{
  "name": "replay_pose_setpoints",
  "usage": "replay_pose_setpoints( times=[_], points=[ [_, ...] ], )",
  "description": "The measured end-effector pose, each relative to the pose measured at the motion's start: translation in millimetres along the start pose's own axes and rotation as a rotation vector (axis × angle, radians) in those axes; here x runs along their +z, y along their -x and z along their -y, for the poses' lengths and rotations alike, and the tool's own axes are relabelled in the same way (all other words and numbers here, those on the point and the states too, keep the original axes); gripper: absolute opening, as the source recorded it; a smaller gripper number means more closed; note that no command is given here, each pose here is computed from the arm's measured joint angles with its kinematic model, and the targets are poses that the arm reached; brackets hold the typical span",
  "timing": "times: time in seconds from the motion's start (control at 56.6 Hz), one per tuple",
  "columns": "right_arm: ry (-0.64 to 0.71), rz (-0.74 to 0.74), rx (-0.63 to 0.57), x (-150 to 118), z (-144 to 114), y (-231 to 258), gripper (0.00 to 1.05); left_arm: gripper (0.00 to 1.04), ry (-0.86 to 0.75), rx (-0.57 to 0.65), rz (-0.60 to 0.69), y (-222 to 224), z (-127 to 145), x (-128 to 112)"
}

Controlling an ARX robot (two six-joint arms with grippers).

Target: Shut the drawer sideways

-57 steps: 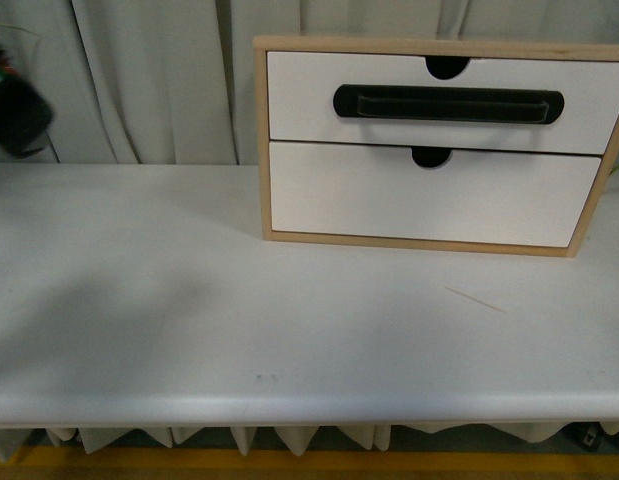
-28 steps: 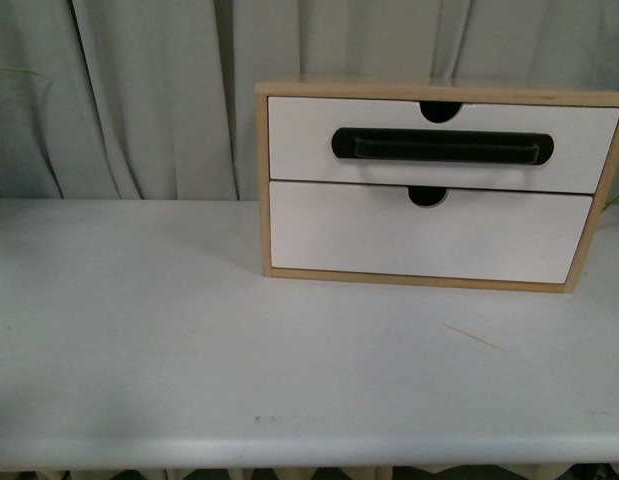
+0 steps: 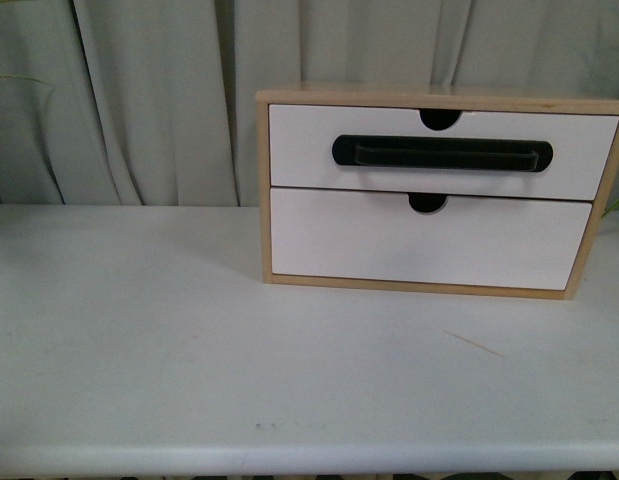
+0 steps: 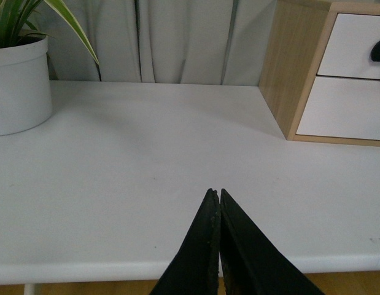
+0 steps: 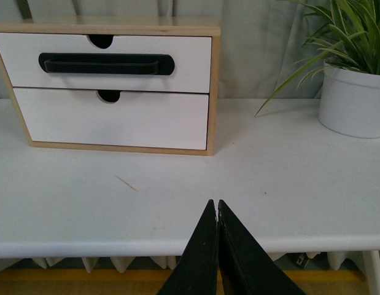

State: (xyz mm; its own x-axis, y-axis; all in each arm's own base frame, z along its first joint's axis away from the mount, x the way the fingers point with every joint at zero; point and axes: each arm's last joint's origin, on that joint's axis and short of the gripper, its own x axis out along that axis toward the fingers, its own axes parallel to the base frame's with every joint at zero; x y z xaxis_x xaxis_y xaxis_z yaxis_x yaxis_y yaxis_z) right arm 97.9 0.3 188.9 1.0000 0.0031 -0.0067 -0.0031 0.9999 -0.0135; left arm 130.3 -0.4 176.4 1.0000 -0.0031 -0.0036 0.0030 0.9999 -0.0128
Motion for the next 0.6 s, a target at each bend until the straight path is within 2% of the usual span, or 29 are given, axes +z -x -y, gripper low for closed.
replay_pose_setpoints(
  times=[0.141, 0.601],
  points=[
    [-0.001, 0.002, -0.001, -5.9, 0.0, 0.2, 0.01, 0.04, -0.005, 0.001, 0.008, 5.6, -0.2, -8.2],
    [-0.002, 0.003, -0.002, -24.2, -0.2, 0.0, 0.01, 0.04, -0.005, 0.001, 0.016, 17.5, -0.1, -7.1]
  ],
)
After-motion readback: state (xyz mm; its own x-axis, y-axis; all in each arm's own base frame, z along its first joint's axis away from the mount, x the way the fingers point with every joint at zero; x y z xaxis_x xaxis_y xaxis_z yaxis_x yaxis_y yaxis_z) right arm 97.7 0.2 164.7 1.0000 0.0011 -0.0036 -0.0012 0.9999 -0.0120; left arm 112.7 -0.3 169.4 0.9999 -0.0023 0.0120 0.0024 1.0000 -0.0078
